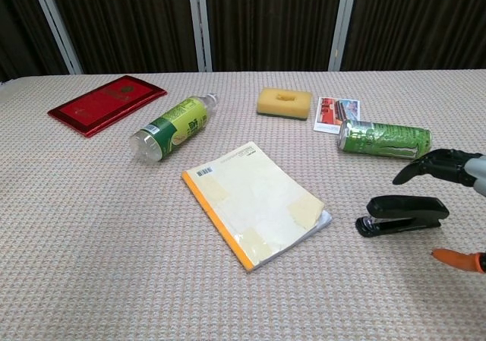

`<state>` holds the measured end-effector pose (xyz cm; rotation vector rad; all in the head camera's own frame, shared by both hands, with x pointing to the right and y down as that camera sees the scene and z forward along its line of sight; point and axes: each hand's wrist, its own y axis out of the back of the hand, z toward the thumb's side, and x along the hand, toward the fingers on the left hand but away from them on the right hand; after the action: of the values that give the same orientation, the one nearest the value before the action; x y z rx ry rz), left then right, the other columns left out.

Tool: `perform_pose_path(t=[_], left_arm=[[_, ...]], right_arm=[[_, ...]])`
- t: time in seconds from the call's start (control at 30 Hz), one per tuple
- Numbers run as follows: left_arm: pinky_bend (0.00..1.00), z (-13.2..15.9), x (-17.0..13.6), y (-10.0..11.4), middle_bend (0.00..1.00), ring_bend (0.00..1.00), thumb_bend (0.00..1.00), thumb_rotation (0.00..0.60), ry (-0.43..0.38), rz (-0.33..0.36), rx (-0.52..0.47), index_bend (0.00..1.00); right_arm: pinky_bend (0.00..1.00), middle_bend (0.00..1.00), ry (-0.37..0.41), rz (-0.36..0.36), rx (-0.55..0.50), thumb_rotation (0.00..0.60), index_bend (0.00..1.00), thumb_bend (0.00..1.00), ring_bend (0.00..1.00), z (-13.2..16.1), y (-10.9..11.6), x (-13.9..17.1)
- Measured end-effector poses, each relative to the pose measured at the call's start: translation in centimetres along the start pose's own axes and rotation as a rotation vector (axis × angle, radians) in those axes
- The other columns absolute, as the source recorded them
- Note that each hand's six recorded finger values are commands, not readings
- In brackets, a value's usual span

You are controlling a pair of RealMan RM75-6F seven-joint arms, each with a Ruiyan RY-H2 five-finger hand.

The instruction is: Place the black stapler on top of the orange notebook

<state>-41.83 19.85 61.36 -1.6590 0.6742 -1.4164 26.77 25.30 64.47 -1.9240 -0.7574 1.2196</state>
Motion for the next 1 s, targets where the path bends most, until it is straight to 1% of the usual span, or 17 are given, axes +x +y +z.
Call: perform_pose_path(t=[0.27, 0.33, 0.5, 0.73, 1.0], left_arm=[[0.05, -0.3, 0.1, 0.0, 0.00, 0.00, 0.34, 0.600, 0.018, 0.004, 0.014, 0.00], [0.05, -0.2, 0.2, -0.2, 0.00, 0.00, 0.36, 0.600, 0.018, -0.003, 0.017, 0.00], [0.05, -0.2, 1.0, -0.5, 0.00, 0.00, 0.36, 0.600, 0.025, -0.014, 0.018, 0.00], [0.05, -0.9, 1.5, -0.7, 0.00, 0.00, 0.37, 0.600, 0.055, -0.022, 0.020, 0.00], [0.05, -0.9, 1.7, -1.0, 0.00, 0.00, 0.37, 0.600, 0.061, -0.033, 0.028, 0.00]], right_arm=[[0.20, 0.18, -0.011, 0.063, 0.014, 0.600, 0.22, 0.22, 0.11, -0.3, -0.1, -1.9], [0.20, 0.17, -0.016, 0.077, 0.016, 0.600, 0.21, 0.22, 0.11, -0.6, -0.2, -2.4], [0.20, 0.17, -0.040, 0.114, 0.022, 0.600, 0.21, 0.22, 0.10, -1.7, -0.1, -3.7], [0.23, 0.17, -0.048, 0.123, 0.029, 0.600, 0.21, 0.23, 0.11, -2.5, 0.7, -5.2], [0.24, 0.18, -0.052, 0.140, 0.009, 0.600, 0.21, 0.24, 0.13, -3.3, 0.1, -6.4]])
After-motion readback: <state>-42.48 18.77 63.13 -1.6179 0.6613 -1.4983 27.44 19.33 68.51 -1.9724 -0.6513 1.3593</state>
